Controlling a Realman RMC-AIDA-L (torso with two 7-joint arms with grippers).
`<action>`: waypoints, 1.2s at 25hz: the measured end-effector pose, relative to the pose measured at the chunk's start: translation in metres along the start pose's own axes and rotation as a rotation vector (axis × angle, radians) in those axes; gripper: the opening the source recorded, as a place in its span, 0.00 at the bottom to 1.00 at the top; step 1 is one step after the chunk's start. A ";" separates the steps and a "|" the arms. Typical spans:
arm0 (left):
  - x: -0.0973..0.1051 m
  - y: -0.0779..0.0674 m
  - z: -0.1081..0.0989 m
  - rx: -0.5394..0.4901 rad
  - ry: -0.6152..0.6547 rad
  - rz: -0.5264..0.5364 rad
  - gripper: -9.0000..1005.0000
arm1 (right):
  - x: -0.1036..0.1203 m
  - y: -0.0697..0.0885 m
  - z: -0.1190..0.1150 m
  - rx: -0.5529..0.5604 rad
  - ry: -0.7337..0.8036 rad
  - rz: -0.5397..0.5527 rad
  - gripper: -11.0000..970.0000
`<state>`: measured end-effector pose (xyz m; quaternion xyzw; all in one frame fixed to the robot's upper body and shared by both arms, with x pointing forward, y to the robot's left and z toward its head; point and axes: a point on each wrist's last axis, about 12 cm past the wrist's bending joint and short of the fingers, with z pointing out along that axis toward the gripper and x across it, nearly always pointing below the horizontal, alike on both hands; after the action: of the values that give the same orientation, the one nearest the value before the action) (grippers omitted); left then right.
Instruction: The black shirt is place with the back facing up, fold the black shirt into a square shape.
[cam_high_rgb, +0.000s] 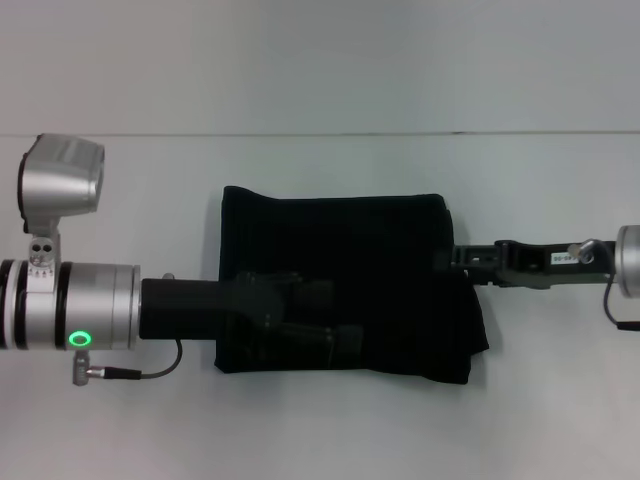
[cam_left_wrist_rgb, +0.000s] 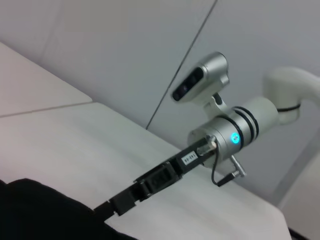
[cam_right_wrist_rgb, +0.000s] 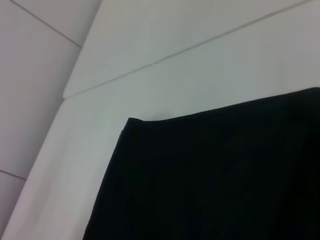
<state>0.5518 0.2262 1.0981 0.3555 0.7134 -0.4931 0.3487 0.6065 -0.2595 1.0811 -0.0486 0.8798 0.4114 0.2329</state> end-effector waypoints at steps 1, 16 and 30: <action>0.000 0.000 0.000 0.001 0.007 0.010 0.95 | 0.001 0.000 0.003 0.005 -0.001 -0.001 0.94; 0.001 0.002 0.000 -0.013 0.017 0.018 0.95 | -0.005 0.010 0.030 0.059 -0.047 -0.043 0.75; 0.004 0.004 0.001 -0.035 0.015 -0.014 0.95 | -0.006 0.019 0.042 0.035 -0.127 -0.152 0.18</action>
<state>0.5534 0.2273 1.0926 0.3483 0.7269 -0.4802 0.3461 0.6221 -0.2166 1.0738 -0.0851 0.8643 0.3791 0.3195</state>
